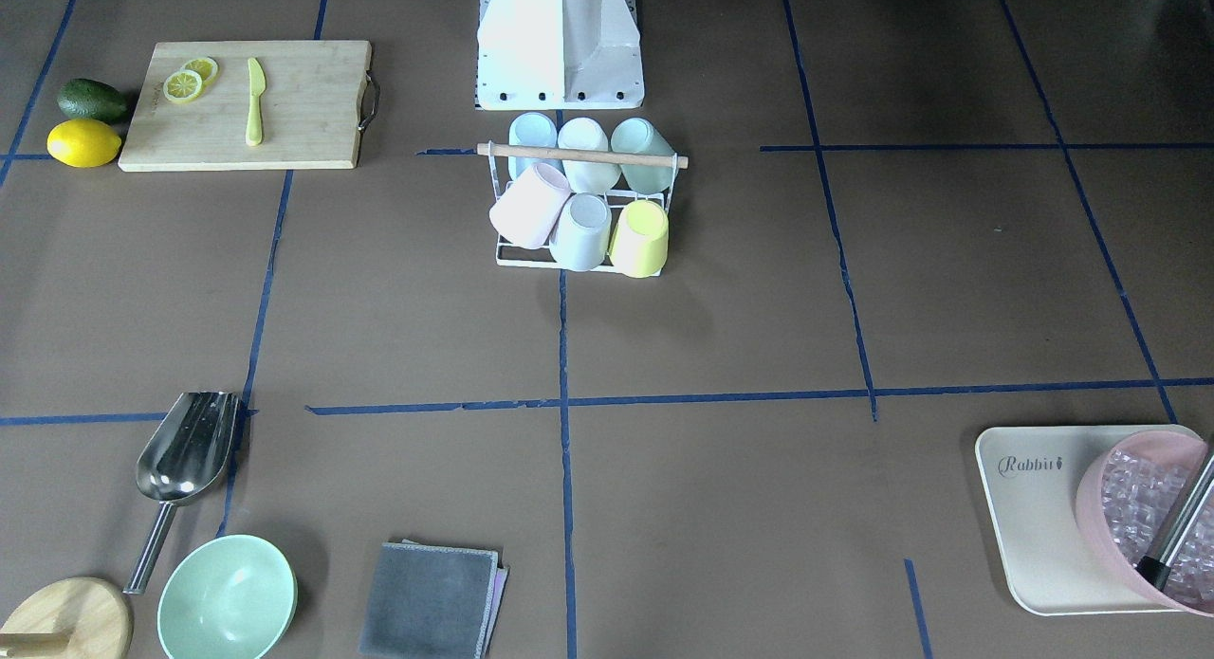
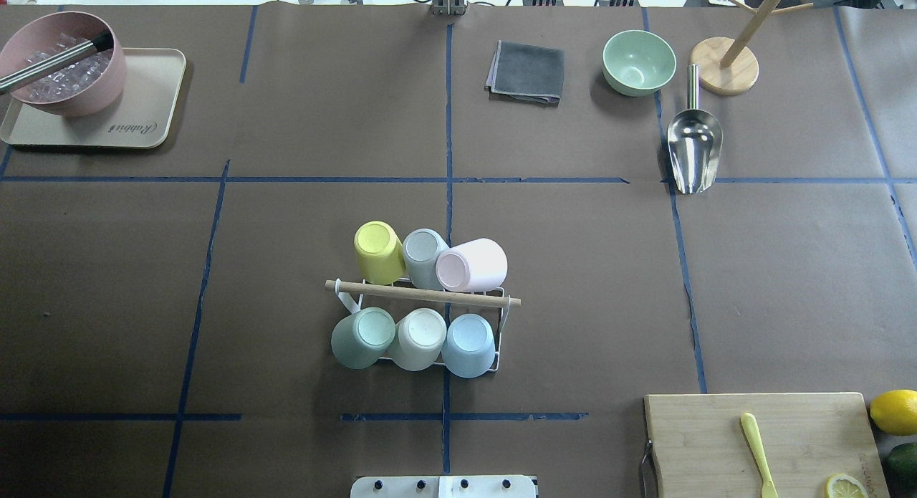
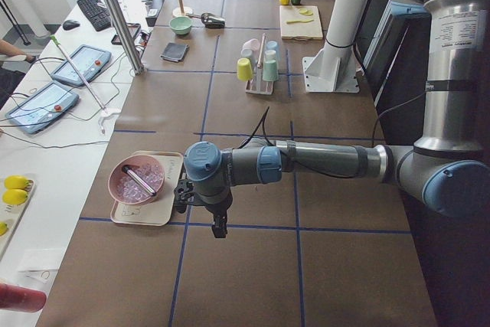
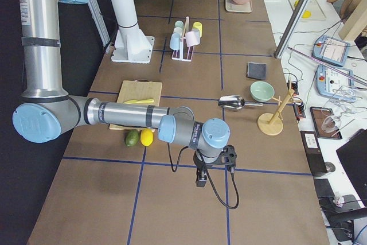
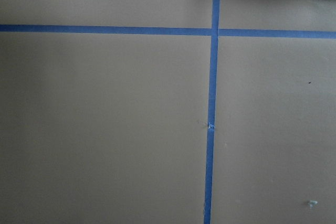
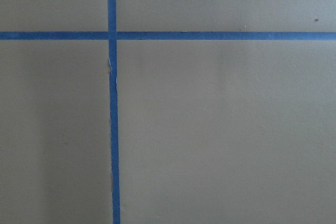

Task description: Place cup on cup holder

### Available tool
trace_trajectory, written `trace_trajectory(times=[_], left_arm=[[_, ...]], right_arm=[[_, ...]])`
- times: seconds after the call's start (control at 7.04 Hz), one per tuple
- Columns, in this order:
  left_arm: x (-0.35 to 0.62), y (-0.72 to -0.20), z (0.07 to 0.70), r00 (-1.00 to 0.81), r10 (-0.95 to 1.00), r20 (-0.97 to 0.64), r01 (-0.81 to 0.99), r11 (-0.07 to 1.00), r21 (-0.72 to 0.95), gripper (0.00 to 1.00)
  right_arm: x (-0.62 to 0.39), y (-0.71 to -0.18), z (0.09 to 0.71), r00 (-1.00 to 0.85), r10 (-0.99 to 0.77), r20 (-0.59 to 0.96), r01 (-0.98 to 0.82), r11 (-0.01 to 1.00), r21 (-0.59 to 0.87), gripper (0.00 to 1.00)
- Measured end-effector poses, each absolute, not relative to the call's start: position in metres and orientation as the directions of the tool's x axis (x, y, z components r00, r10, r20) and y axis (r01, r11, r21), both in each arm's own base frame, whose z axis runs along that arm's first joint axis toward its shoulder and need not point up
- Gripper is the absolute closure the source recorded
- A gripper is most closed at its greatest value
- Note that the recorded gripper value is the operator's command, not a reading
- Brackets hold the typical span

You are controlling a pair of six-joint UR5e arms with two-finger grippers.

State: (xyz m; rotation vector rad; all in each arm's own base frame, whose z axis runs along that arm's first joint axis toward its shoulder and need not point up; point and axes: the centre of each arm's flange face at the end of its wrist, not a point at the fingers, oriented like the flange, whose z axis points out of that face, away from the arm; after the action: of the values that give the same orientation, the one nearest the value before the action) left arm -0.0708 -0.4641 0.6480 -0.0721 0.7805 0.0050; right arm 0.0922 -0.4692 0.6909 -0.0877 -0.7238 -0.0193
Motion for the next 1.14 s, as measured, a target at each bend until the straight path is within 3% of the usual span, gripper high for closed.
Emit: trace_trajectory(times=[1.14], left_arm=[[-0.0707, -0.4631, 0.6495, 0.71, -0.023, -0.704, -0.032, 0.997, -0.065, 0.0]], right_arm=[[0.0947, -0.4618, 0.6979, 0.749, 0.024, 0.662, 0.044, 0.995, -0.087, 0.0]])
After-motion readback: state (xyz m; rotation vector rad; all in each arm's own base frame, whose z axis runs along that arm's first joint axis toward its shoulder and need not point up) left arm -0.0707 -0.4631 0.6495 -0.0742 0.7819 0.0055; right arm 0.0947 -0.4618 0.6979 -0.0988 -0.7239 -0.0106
